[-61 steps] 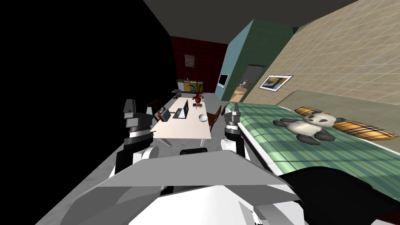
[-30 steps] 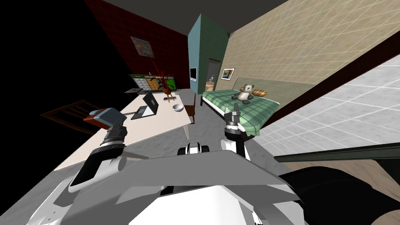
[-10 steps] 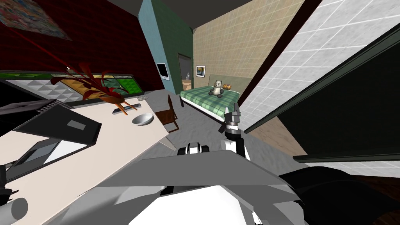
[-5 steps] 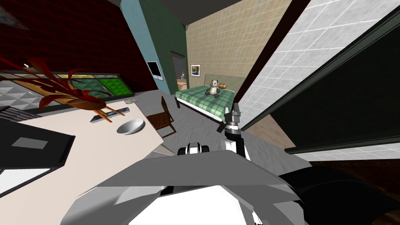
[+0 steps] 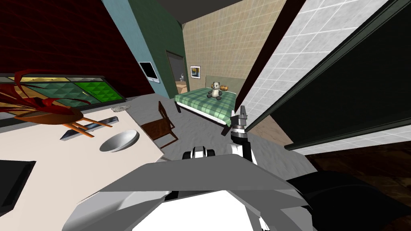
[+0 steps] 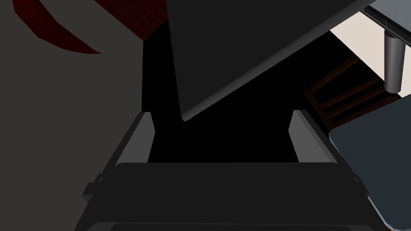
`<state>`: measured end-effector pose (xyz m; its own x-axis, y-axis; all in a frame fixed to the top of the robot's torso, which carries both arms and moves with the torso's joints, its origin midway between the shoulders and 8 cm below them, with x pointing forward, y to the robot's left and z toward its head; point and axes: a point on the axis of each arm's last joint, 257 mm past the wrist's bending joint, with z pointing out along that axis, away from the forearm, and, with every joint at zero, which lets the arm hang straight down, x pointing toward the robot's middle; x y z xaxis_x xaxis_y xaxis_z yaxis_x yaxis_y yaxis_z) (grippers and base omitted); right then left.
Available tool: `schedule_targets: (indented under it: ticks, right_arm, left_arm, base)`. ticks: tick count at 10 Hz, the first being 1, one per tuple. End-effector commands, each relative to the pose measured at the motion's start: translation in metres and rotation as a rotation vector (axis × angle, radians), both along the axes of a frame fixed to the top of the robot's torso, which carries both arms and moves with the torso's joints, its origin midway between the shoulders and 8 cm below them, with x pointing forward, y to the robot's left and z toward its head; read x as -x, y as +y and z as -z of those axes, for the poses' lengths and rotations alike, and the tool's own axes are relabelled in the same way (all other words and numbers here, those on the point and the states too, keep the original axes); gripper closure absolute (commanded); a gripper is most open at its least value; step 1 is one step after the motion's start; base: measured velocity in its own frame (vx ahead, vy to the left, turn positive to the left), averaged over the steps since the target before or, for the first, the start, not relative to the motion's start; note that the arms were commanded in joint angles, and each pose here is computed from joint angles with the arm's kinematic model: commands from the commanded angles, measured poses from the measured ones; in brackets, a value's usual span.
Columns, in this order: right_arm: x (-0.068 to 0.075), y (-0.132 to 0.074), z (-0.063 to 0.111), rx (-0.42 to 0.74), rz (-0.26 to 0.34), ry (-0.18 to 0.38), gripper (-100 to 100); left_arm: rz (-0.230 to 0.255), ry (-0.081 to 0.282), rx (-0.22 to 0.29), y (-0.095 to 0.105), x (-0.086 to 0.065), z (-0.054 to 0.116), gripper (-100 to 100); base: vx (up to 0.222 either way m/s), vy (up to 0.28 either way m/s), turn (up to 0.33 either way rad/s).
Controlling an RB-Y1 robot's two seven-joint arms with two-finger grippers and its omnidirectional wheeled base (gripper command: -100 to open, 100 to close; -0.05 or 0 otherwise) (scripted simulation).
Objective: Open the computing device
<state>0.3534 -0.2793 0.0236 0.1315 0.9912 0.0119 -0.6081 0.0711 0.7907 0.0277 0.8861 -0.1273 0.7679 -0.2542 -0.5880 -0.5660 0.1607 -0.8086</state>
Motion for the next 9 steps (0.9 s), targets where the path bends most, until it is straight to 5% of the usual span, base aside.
schedule_targets:
  ticks: [1, 2, 3, 4, 9]
  right_arm:
    - [0.000, 0.000, 0.000, 0.000, 0.000, 0.000, 0]
    - [0.000, 0.000, 0.000, 0.000, 0.000, 0.000, 0]
    - [0.000, 0.000, 0.000, 0.000, 0.000, 0.000, 0]
    - [0.000, 0.000, 0.000, 0.000, 0.000, 0.000, 0]
    - [0.000, 0.000, 0.000, 0.000, 0.000, 0.000, 0]
  left_arm:
    - [-0.017, -0.002, -0.004, 0.007, 0.008, -0.008, -100]
    - [-0.020, -0.003, -0.004, 0.008, 0.009, -0.009, -100]
    - [-0.019, -0.003, -0.004, 0.008, 0.009, -0.009, 100]
    - [-0.027, -0.068, 0.040, 0.010, 0.004, -0.006, 100]
    - [-0.041, -0.230, 0.151, 0.014, -0.010, 0.001, 100]
  base:
    - [0.028, 0.023, -0.018]
    - [0.008, 0.006, 0.001]
    - [0.000, 0.000, 0.000]
    - [-0.088, 0.027, -0.034]
    - [-0.150, 0.054, -0.039]
